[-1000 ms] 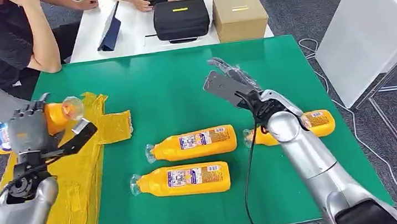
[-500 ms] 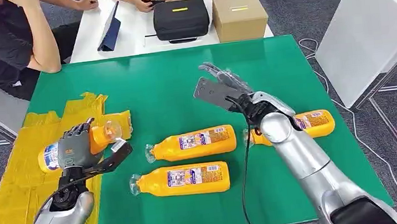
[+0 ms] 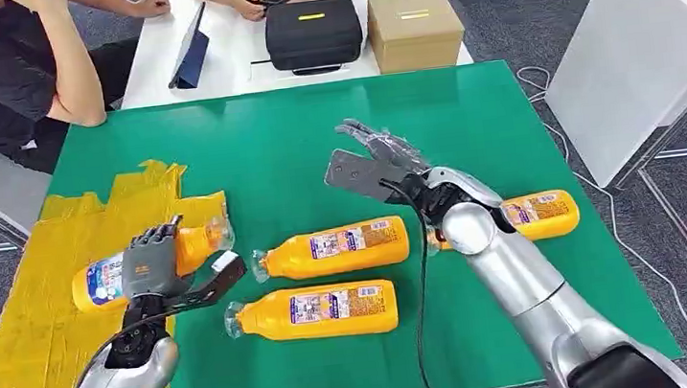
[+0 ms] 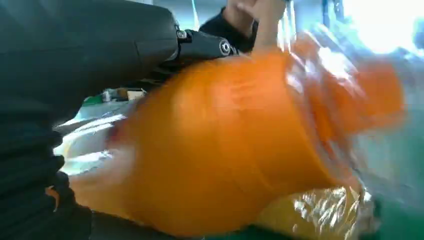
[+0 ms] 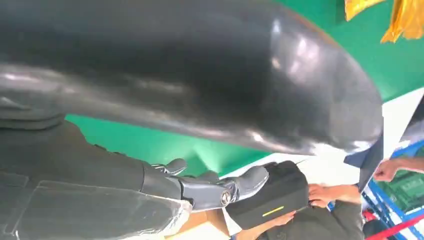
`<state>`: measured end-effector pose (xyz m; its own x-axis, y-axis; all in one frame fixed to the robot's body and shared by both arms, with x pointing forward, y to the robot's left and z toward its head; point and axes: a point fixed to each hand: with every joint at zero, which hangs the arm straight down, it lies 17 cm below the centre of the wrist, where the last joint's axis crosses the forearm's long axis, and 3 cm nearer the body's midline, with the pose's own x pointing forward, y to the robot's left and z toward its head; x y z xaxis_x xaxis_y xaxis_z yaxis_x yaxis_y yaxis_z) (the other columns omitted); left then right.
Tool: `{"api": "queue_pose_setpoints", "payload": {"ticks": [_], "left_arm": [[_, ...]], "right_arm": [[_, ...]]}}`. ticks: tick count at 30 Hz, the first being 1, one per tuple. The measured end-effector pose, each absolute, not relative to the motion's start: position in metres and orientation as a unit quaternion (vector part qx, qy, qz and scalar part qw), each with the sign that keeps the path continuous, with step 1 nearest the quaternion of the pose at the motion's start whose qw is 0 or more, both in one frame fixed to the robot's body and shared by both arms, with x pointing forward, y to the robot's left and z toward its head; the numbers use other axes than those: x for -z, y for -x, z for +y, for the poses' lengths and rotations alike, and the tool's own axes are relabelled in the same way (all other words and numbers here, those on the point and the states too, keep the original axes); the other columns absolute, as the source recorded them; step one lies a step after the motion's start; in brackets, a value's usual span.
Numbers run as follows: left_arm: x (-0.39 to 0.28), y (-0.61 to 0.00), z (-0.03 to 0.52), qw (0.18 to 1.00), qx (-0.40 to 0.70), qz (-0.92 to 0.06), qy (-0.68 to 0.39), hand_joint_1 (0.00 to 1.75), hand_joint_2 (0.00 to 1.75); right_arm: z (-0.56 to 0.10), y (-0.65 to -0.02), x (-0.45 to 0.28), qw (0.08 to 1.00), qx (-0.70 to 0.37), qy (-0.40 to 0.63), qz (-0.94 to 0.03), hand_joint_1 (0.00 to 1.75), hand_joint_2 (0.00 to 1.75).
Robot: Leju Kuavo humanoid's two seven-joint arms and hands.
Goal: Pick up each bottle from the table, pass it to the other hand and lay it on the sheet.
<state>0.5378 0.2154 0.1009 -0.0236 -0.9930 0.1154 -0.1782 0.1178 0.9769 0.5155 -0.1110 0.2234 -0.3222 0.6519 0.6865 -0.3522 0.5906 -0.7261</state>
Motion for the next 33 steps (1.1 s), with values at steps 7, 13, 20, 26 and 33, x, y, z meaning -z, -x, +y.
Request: {"api": "queue_pose_setpoints", "payload": {"ticks": [7,13,20,26,33], "left_arm": [[-0.087,-0.535,0.216,0.485,0.442,-0.559,-0.507,0.0,1.75],[-0.073,-0.533,0.217,0.502,0.453,-0.552,-0.488,0.0,0.0],[-0.08,-0.534,0.209,0.527,0.415,-0.599,-0.437,0.0,0.0],[-0.134,-0.527,0.222,0.559,0.254,-0.701,-0.362,0.0,0.0],[-0.237,-0.475,0.292,0.475,0.05,-0.81,-0.34,0.0,0.0]], "right_arm": [[-0.108,-0.514,-0.222,0.57,-0.441,0.108,-0.685,0.0,0.0],[-0.109,-0.511,-0.214,0.57,-0.446,0.112,-0.681,0.0,0.0],[-0.12,-0.507,-0.194,0.583,-0.445,0.121,-0.669,0.0,0.0],[-0.152,-0.497,-0.163,0.594,-0.437,0.152,-0.658,0.0,0.0],[-0.225,-0.477,-0.118,0.61,-0.43,0.175,-0.642,0.0,0.0]]}}
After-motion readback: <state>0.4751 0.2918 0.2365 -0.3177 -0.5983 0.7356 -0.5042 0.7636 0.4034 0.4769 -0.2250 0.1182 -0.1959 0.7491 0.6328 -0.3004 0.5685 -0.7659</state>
